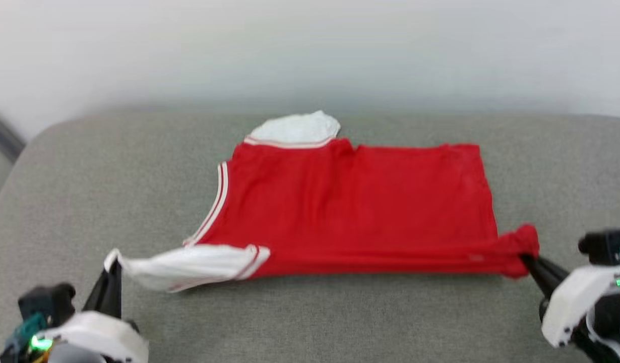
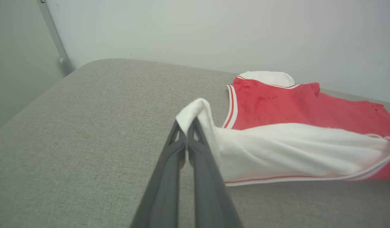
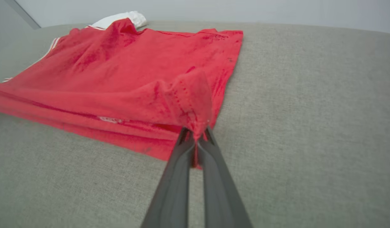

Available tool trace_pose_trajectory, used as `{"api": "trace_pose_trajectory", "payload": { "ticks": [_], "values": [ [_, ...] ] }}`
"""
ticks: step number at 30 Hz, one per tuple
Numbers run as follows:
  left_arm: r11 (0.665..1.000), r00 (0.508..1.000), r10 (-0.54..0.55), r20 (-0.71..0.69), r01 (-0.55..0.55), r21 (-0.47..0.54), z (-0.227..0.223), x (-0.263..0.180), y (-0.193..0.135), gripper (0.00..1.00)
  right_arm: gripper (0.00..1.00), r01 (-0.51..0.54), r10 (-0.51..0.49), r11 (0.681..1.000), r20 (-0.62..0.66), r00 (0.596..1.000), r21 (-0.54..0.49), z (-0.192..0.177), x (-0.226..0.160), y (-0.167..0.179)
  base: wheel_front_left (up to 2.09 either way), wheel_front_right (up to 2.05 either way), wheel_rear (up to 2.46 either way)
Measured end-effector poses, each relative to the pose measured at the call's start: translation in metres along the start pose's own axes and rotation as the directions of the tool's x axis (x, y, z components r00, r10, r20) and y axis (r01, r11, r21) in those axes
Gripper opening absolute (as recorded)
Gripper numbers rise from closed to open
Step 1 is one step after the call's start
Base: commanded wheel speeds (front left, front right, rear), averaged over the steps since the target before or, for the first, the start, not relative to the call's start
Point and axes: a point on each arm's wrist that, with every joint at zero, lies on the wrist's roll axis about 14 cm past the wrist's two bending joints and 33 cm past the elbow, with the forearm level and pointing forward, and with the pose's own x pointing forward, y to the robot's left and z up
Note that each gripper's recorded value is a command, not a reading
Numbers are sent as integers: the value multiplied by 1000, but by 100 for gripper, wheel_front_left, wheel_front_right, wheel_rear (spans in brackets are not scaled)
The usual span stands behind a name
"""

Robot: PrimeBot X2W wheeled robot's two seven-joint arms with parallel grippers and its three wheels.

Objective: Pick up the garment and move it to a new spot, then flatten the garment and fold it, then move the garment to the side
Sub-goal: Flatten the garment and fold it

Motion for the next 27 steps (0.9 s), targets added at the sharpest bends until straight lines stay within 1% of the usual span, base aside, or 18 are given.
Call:
{"api": "trace_pose_trajectory", "payload": {
  "ticks": [7, 13, 19, 27],
  "values": [
    [997, 997, 63, -48, -65, -40, -4, -57, 8, 0, 0, 31, -28, 997, -47, 998, 64, -32, -47, 11, 0, 0, 0],
    [993, 993, 94, -73, -99, -60, 0, -81, 9, 0, 0, 52, -40, 994, -120, 992, 99, -48, -69, 23, 0, 0, 0],
    [996, 995, 32, -92, -39, -77, 1, -69, -9, 0, 0, 68, -49, 993, -177, 983, 99, -47, -68, 27, 0, 0, 0],
    [995, 991, -75, -108, 66, -80, -2, -26, -39, 0, 0, 78, -52, 992, -236, 970, 101, -45, -41, 22, 0, 0, 0]
  ]
}}
